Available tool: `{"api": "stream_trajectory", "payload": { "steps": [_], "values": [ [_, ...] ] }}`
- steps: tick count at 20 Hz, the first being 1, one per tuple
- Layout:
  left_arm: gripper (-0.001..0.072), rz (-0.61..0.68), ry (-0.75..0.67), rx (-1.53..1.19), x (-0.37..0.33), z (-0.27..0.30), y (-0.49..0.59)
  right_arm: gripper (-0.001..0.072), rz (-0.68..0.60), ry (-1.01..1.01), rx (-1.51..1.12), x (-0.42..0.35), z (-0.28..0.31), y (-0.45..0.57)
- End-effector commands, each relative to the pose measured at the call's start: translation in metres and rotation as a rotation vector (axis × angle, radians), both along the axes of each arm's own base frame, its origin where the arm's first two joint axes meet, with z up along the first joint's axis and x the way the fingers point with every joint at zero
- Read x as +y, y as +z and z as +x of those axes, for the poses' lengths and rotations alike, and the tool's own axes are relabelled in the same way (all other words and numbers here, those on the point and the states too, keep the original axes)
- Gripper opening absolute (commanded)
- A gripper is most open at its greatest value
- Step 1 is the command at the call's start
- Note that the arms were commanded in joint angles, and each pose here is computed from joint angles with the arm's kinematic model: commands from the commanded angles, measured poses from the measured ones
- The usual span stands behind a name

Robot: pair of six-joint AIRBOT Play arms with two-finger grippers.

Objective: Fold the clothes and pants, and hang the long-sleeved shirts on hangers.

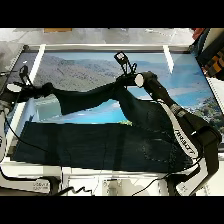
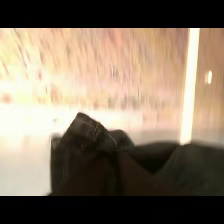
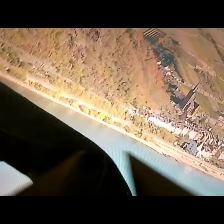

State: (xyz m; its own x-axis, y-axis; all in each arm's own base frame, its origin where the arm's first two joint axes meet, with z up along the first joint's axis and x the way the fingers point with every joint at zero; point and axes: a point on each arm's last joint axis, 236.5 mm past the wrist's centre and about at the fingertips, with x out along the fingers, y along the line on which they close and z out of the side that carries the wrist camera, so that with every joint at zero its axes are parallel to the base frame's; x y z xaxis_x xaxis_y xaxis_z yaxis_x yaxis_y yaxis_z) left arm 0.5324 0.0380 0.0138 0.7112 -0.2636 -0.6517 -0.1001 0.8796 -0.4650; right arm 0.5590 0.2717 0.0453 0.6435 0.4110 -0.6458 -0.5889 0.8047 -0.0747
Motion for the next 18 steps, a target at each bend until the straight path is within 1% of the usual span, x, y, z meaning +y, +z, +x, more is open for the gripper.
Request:
{"api": "stream_trajectory", "payload": {
  "steps": [1,2,4,5,6,7,8,10,11,13,16,18],
  "values": [
    [0.0692,-0.006,0.074,-0.063,0.012,0.014,0.01,0.0517,0.05,-0.052,-0.014,0.0,0.01,0.001],
    [0.0704,-0.008,0.072,-0.061,0.012,0.014,0.01,0.0516,0.061,-0.066,-0.01,-0.003,0.012,0.003],
    [0.0701,-0.011,0.04,-0.034,0.009,0.005,0.01,0.0507,0.085,-0.123,0.022,-0.02,0.016,0.003],
    [0.0697,-0.009,0.019,-0.01,0.01,-0.002,0.008,0.0507,0.08,-0.156,0.052,-0.038,0.017,0.0],
    [0.0676,-0.028,0.004,0.026,0.012,-0.012,0.006,0.0507,0.061,-0.184,0.082,-0.06,0.018,-0.004],
    [0.0574,-0.083,0.004,0.083,0.014,-0.025,0.0,0.0507,0.047,-0.216,0.119,-0.083,0.018,-0.009],
    [0.0541,-0.13,-0.005,0.142,0.015,-0.038,-0.006,0.0507,0.036,-0.253,0.156,-0.109,0.017,-0.012],
    [0.0541,-0.2,-0.061,0.255,0.012,-0.065,-0.024,0.0507,0.023,-0.319,0.221,-0.153,0.014,-0.019],
    [0.0541,-0.222,-0.111,0.306,0.006,-0.077,-0.034,0.0507,0.018,-0.346,0.251,-0.172,0.011,-0.023],
    [0.0541,-0.237,-0.21,0.402,-0.008,-0.097,-0.06,0.0507,0.012,-0.386,0.291,-0.198,0.007,-0.029],
    [0.0541,-0.254,-0.262,0.471,-0.025,-0.102,-0.093,0.0507,0.008,-0.427,0.332,-0.225,0.001,-0.034],
    [0.0541,-0.215,-0.308,0.455,-0.034,-0.097,-0.107,0.0507,0.004,-0.449,0.362,-0.24,-0.004,-0.037]
  ]
}}
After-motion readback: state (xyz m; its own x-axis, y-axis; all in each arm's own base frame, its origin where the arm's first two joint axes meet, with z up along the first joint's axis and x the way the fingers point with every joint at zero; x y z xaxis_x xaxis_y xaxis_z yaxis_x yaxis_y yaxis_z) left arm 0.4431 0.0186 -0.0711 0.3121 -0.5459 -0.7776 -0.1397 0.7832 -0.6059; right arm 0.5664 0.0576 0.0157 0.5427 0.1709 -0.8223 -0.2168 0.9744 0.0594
